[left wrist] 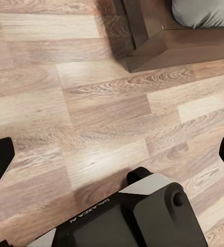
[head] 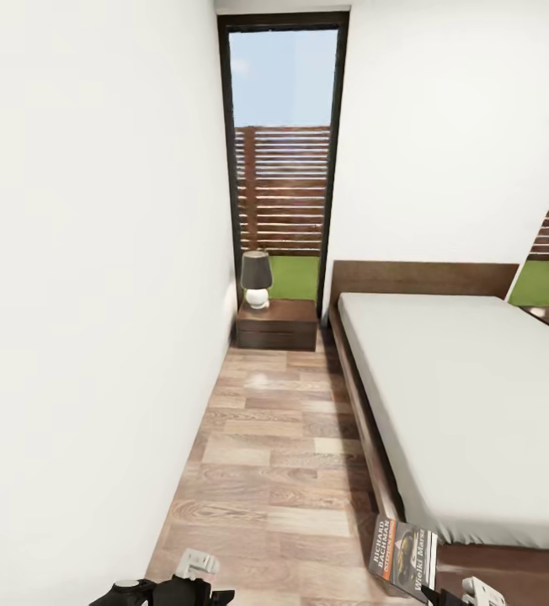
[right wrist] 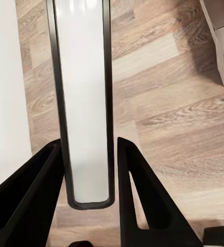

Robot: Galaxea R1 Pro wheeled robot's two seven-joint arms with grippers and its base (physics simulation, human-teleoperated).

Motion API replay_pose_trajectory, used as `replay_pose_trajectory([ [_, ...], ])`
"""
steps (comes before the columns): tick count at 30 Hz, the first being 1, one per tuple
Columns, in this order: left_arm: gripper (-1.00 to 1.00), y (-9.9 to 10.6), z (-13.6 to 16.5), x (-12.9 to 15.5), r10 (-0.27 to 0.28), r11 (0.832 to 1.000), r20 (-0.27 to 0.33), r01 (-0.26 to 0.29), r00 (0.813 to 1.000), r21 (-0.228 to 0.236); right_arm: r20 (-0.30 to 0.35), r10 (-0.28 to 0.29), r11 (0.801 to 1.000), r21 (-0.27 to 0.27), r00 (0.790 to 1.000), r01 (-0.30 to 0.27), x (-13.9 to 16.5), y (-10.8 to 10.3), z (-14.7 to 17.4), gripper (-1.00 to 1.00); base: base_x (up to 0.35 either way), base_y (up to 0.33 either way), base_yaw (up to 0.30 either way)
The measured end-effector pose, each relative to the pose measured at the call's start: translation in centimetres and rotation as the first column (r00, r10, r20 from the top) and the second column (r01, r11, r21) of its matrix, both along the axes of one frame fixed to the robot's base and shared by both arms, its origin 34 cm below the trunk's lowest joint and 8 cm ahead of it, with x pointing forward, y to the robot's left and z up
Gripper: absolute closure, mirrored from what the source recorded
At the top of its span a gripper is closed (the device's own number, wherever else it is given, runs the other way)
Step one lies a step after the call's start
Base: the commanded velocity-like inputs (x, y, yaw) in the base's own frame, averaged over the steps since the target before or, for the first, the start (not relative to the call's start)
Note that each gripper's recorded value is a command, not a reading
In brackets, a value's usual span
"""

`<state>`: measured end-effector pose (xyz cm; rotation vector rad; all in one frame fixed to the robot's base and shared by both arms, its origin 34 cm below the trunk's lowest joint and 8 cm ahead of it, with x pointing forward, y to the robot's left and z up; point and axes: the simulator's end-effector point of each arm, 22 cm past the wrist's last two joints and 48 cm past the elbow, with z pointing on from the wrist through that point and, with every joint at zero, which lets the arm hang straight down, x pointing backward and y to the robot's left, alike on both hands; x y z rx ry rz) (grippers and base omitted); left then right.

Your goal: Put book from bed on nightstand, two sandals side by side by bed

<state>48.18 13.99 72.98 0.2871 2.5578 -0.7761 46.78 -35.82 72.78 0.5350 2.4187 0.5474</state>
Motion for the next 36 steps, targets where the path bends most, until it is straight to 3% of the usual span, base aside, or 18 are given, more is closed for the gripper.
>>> replay_pose_trajectory([
  [17, -1.0, 0.0, -0.03, -0.02, 0.0, 1.0, -0.001, 0.0, 1.0, 0.0, 0.002, 0.001, 1.0, 0.003, 1.0, -0.001, 0.03, 0.05, 0.03, 1.0, 0.039, 0.0, 0.0],
  [36, -1.0, -0.01, -0.01, -0.04, 0.0, 1.0, -0.001, 0.0, 1.0, 0.0, 0.002, 0.002, 1.0, 0.004, 1.0, -0.002, 0.0, 0.08, 0.05, 1.0, 0.314, 0.0, 0.0],
])
